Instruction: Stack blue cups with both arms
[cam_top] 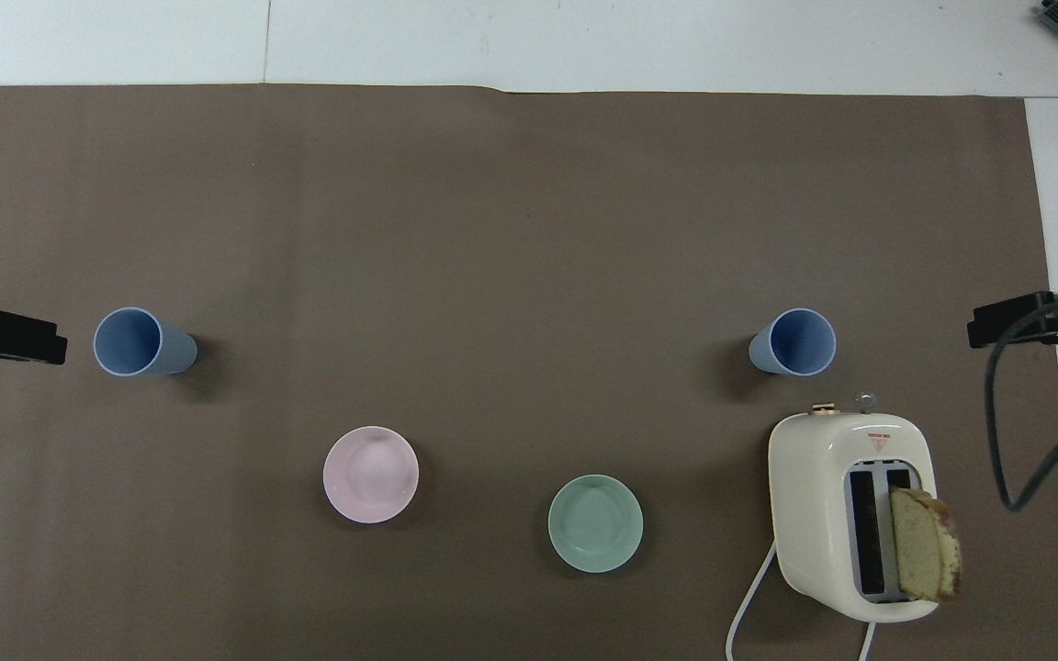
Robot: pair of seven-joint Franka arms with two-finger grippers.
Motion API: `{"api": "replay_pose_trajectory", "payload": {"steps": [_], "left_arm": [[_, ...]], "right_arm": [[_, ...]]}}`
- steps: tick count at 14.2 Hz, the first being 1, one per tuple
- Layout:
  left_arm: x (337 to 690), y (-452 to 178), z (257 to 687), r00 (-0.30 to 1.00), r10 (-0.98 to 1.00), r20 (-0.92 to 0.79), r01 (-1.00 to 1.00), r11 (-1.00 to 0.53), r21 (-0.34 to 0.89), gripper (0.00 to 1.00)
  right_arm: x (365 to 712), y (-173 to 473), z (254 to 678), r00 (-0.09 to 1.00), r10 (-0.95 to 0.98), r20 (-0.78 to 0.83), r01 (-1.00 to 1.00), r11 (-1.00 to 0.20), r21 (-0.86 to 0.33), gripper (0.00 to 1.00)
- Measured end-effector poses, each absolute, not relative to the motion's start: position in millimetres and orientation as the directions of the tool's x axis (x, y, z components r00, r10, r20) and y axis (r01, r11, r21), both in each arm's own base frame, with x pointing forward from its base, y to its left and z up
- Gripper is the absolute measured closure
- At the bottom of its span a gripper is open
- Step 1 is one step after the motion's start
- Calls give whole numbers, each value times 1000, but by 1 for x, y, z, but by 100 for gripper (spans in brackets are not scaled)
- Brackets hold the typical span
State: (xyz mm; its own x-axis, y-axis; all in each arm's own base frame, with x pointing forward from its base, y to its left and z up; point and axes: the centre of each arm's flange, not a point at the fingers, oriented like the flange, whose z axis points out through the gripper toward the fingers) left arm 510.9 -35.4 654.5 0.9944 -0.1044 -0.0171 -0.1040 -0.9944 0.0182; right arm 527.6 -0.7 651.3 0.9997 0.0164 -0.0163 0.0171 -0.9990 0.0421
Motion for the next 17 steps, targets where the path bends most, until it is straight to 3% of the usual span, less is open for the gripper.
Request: {"api": "replay_pose_trajectory", "payload": {"steps": [12,17], "left_arm": [[510,-31,654,995,-96,-21,-96,-995,19,0],[509,-31,634,994,-96,-45,-95,-995,19,0]], "right_arm": [[528,-1,651,1000,16,-16,17,-999,42,0],[528,-1,651,1000,16,-16,17,-999,42,0]]}}
